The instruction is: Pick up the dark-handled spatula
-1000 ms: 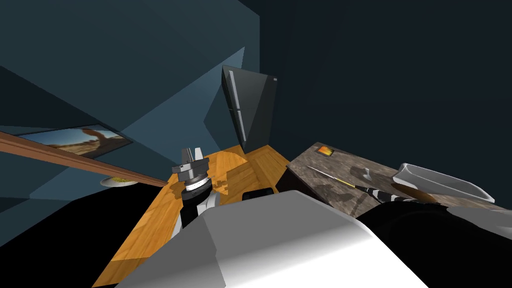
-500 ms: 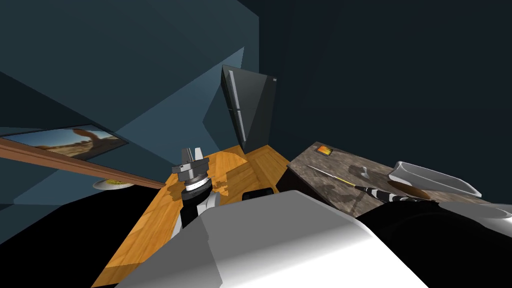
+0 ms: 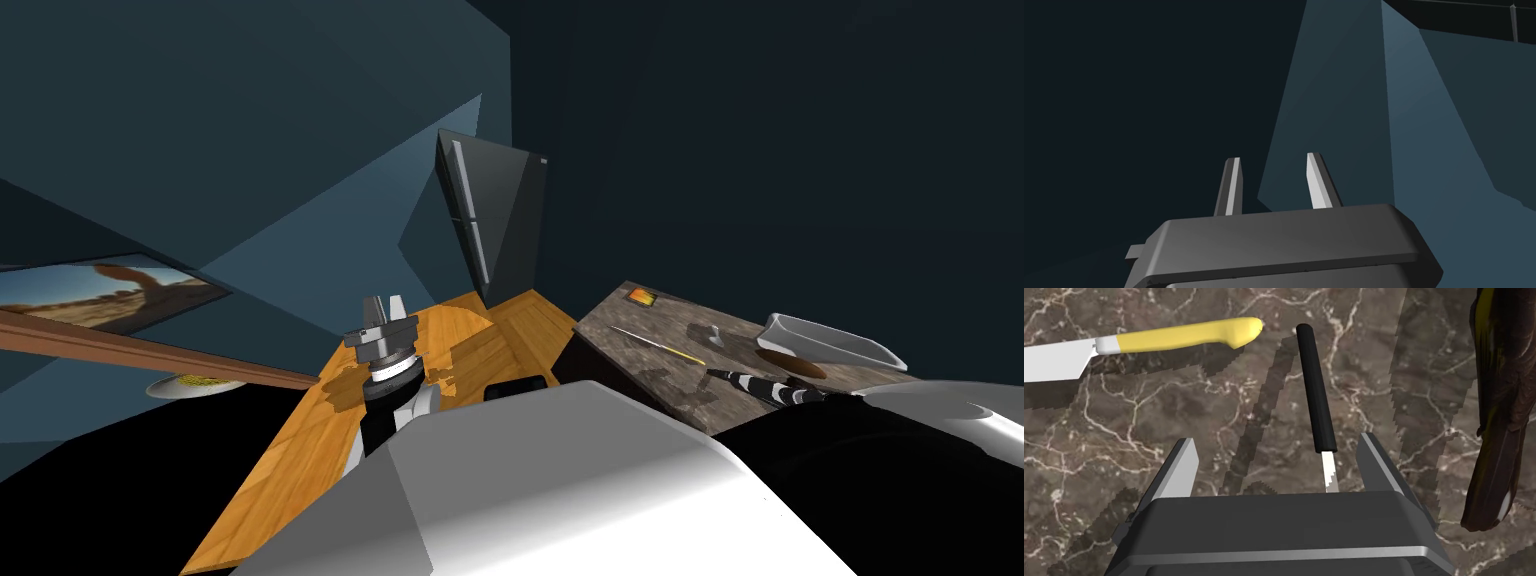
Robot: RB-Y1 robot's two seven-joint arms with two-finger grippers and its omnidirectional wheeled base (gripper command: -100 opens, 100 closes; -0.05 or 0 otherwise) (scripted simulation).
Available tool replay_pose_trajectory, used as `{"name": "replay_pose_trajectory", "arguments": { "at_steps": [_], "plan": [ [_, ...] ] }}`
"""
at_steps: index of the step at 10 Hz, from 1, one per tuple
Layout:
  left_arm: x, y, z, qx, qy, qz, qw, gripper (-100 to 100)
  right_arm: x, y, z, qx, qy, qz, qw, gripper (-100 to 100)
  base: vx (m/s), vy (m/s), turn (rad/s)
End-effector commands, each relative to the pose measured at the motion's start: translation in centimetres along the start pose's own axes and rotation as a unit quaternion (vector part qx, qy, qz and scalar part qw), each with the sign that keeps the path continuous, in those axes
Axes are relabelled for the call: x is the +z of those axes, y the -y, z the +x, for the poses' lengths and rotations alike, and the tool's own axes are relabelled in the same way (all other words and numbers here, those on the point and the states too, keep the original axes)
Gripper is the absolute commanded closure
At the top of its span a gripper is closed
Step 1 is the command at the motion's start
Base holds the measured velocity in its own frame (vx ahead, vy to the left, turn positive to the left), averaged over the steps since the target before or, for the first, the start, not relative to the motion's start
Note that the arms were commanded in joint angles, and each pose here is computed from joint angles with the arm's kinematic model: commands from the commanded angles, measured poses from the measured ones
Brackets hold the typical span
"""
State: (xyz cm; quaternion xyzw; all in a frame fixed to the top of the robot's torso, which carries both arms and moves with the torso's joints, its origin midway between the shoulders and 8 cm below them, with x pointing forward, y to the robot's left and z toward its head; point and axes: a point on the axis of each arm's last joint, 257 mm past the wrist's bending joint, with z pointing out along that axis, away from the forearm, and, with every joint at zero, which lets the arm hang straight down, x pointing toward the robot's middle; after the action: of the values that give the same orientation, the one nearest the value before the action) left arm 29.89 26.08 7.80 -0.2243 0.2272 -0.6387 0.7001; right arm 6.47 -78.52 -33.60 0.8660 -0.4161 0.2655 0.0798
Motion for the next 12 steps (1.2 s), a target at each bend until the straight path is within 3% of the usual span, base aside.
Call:
{"name": "replay_pose_trajectory", "arguments": {
  "at_steps": [1,3,4,6,10,11,12],
  "plan": [
    [0.0,0.0,0.0,0.0,0.0,0.0,1.0,0,0.3,-0.5,-0.8,-0.01,0.014,-0.011,0.9998,-100,-0.002,-0.004,0.023],
    [0.0,0.0,0.0,0.0,0.0,0.0,1.0,0,0.3,-1.3,-1.2,-0.025,0.024,-0.027,0.999,-100,0.001,-0.004,-0.001],
    [0.0,0.0,0.0,0.0,0.0,0.0,1.0,0,0.3,-0.8,-0.9,0.023,0.029,-0.016,0.9992,-100,0.004,0.053,-0.286],
    [0.0,0.0,0.0,0.0,0.0,0.0,1.0,0,1.1,0.2,-1.8,0.047,0.05,-0.007,0.9976,-100,-0.007,0.076,-0.075],
    [0.0,0.0,0.0,0.0,0.0,0.0,1.0,0,1.3,-1.1,-3.1,0.024,0.076,-0.037,0.9961,-100,0.003,0.002,0.011],
    [0.0,0.0,0.0,0.0,0.0,0.0,1.0,0,1.3,-0.8,-3.0,0.028,0.073,-0.032,0.9964,-100,0.0,0.0,0.0],
    [0.0,0.0,0.0,0.0,0.0,0.0,1.0,0,1.3,-0.9,-3.0,0.027,0.074,-0.033,0.9963,100,0.0,0.0,0.0]
  ]
}}
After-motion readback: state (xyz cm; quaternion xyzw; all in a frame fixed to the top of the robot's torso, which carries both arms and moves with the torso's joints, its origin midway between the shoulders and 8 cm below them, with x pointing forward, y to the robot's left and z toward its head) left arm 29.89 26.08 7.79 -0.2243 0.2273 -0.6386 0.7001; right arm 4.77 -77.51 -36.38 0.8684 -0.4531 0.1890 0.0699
